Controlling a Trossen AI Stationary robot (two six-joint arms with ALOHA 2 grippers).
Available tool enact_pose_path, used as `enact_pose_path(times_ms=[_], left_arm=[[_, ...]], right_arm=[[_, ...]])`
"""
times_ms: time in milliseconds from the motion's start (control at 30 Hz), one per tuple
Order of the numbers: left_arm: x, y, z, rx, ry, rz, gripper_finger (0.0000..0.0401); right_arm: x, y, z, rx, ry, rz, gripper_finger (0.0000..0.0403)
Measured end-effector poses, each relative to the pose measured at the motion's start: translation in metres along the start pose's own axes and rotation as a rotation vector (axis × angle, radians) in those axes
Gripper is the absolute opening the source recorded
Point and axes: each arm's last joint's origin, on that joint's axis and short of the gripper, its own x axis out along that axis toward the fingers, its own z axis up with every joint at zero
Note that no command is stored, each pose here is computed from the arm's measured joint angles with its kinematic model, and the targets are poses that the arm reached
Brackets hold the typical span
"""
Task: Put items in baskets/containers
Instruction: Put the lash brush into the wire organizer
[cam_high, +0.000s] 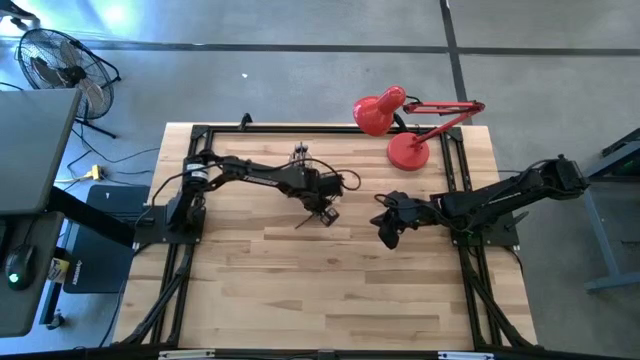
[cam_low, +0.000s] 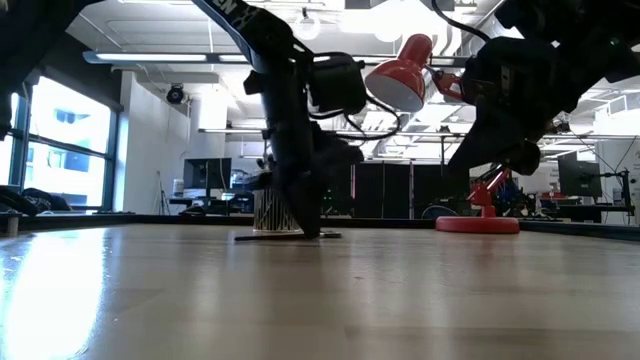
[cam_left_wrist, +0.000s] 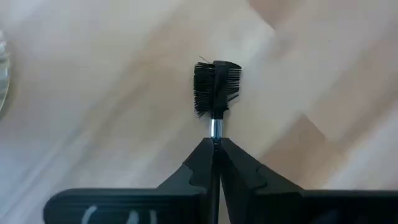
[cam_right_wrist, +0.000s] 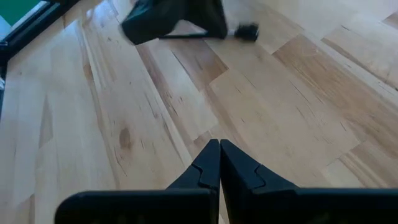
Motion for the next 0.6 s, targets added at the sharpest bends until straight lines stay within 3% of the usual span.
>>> enact_pose_path(times_ms=[67, 333, 600], left_arm=[[0.000, -0.003, -0.001, 0.100, 0.022, -0.052, 0.0013], [-0.001, -0.016, 0.005, 0.170, -0.037, -0.204, 0.0000], [-0.005, -0.016, 0.005, 0.202, -0.043, -0.206, 0.0000]], right_arm=[[0.000, 0.001, 0.001, 0.002, -0.007, 0.006, 0.0000], [0.000, 0.001, 0.001, 0.002, -0.011, 0.009, 0.0000], [0.000, 0.000, 0.000, 0.035, -0.006, -0.004, 0.0000]])
